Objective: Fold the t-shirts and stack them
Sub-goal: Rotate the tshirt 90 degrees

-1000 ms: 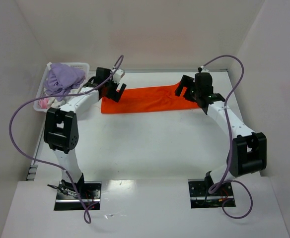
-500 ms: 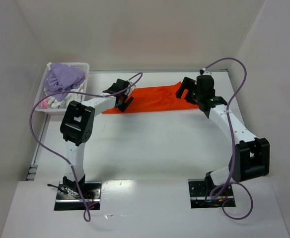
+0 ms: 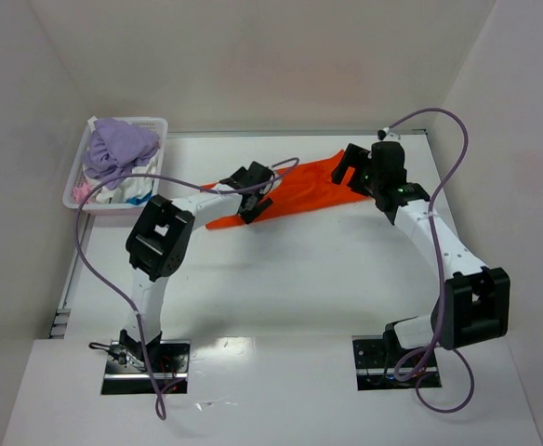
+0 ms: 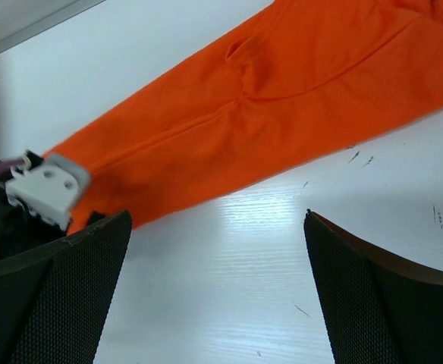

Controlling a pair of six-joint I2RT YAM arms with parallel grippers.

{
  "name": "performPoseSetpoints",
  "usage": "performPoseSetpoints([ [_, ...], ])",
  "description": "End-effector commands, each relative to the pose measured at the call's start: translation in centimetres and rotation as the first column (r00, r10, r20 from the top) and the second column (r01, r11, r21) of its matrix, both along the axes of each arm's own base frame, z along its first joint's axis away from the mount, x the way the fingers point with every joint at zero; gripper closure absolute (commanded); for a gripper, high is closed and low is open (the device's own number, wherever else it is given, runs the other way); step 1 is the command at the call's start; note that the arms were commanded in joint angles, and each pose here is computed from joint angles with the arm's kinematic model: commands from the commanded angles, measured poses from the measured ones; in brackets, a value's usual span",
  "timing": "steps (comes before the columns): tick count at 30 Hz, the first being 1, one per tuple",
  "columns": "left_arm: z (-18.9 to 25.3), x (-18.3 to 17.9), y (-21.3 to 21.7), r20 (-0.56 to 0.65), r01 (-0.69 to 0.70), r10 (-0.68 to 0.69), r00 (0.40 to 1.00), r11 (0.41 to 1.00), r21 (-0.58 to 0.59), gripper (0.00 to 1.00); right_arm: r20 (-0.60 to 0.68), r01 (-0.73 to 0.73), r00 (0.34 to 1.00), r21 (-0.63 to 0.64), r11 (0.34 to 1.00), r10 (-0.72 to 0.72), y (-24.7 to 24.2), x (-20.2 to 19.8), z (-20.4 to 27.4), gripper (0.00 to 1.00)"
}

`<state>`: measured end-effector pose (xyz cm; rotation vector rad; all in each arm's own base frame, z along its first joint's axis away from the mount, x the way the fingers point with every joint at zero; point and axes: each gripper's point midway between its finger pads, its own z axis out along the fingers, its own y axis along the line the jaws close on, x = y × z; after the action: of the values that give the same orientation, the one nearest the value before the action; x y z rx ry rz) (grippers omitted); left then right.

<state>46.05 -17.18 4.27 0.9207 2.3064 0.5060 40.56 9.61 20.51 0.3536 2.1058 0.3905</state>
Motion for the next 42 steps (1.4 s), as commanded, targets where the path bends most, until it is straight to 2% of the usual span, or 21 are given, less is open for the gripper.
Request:
performPoseSetpoints([
  [1,-3.1,-7.5,-3.2,-0.273,0.088,-0.095,0.957,0.995,-0.041,0.00,-0.028,0.076,0.997,-0.009,0.997,-0.077,-1.7,0.1,-0.8,0.00],
  [5,-2.5,-12.5,-6.7,-0.347,0.094,-0.131,0.928,0.988,-0.124,0.00,-0.072,0.097,0.993,-0.011,0.995,-0.098,-1.9,0.0,-2.9,0.00],
  [7,-1.8,-15.0,-9.0,-0.381,0.077,-0.163,0.910,0.970,-0.232,0.00,-0.087,0.107,0.990,-0.023,0.994,-0.108,-2.1,0.1,-3.6,0.00],
  [10,-2.0,-18.1,-10.0,-0.431,0.020,-0.150,0.890,0.956,-0.292,0.00,-0.093,0.127,0.987,-0.041,0.991,-0.131,-2.4,0.9,-4.0,0.00],
  [14,-3.1,-23.2,-11.2,-0.542,-0.033,-0.171,0.823,0.938,-0.346,0.00,-0.115,0.136,0.983,-0.048,0.990,-0.140,-2.7,1.6,-5.2,0.00],
  [18,-2.8,-27.3,-13.9,-0.605,-0.065,-0.271,0.749,0.878,-0.474,0.00,-0.155,0.120,0.980,-0.047,0.992,-0.126,-2.2,2.8,-7.4,0.00],
  [25,-1.2,-28.6,-17.8,-0.591,-0.095,-0.379,0.712,0.783,-0.615,0.00,-0.211,0.075,0.974,-0.038,0.996,-0.081,-1.2,3.6,-10.1,0.00],
  [27,-0.5,-28.3,-18.9,-0.568,-0.086,-0.395,0.722,0.763,-0.641,0.00,-0.213,0.075,0.974,-0.038,0.996,-0.081,-1.1,4.2,-10.3,0.00],
  [36,0.1,-28.6,-20.0,-0.567,-0.110,-0.409,0.715,0.735,-0.669,0.00,-0.286,0.056,0.956,-0.054,0.997,-0.069,-0.5,6.9,-13.8,0.00],
  [42,-1.2,-29.3,-19.6,-0.601,-0.135,-0.399,0.692,0.747,-0.651,0.00,-0.318,0.054,0.945,-0.092,0.994,-0.080,-0.7,8.8,-15.2,0.00],
])
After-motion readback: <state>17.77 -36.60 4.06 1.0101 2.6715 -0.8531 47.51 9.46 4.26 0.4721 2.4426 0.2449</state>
